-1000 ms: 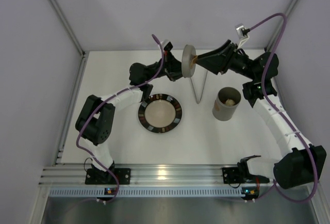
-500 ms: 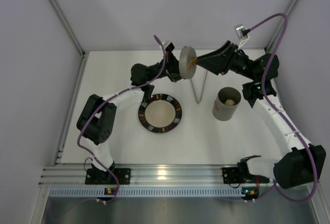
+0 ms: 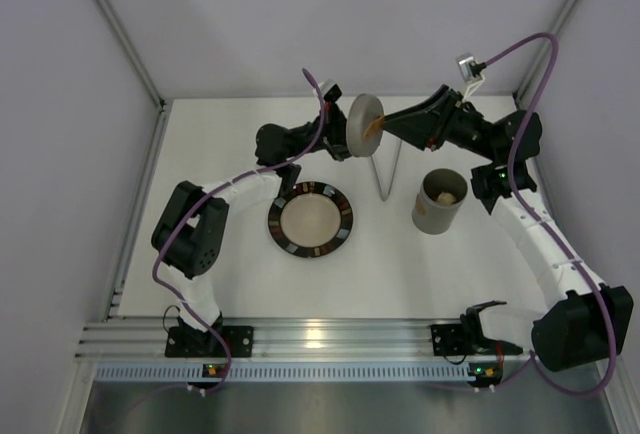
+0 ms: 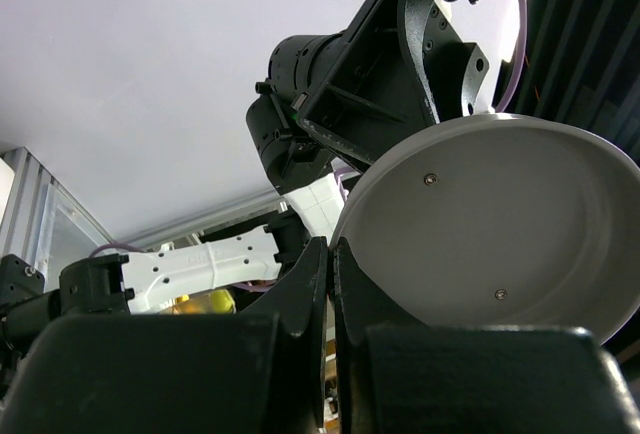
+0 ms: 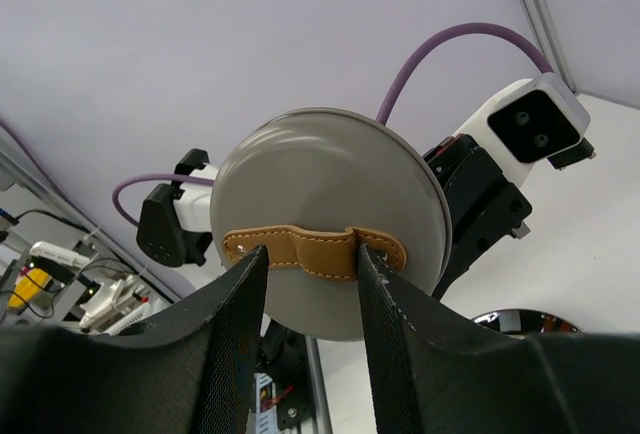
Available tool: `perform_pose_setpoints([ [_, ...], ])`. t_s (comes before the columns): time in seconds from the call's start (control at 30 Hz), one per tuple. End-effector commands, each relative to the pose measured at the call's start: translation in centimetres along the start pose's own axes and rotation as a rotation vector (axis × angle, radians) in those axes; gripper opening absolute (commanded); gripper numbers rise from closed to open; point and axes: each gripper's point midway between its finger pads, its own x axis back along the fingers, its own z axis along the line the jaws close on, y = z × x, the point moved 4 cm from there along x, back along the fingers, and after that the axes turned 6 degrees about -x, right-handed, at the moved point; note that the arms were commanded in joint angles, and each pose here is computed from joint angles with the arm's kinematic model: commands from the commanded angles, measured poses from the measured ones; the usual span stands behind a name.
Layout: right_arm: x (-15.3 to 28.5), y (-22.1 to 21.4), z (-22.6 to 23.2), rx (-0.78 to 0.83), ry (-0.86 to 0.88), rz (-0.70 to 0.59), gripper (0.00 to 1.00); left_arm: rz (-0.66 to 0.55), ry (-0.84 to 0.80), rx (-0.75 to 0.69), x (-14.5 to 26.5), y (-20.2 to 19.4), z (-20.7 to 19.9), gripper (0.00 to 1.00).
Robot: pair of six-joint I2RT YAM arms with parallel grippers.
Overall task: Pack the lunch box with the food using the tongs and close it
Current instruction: Pick up the box lid from the center of the board.
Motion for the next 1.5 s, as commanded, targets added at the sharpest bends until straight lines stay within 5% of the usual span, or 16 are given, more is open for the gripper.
perform_pose_setpoints([
  [0.0, 0.7, 0.0, 3.6, 0.133, 0.111, 0.032, 0.40, 0.027, -0.215, -0.170, 0.4, -1.1, -4.6, 0.00],
  [1.03, 1.0, -1.3, 3.7, 0.206, 0.033, 0.119, 0.40, 0.006, -0.170, -0.136, 0.0, -0.8, -3.5, 0.00],
  [1.33, 0.0, -1.0, 2.3, 0.214, 0.009, 0.128, 0.18, 0.005, -0.150, -0.119, -0.2, -0.7, -2.9, 0.00],
  [1.47, -0.3, -1.3, 2.3, 0.212, 0.034, 0.136, 0.18, 0.004, -0.142, -0.111, -0.2, -0.6, -2.6, 0.00],
])
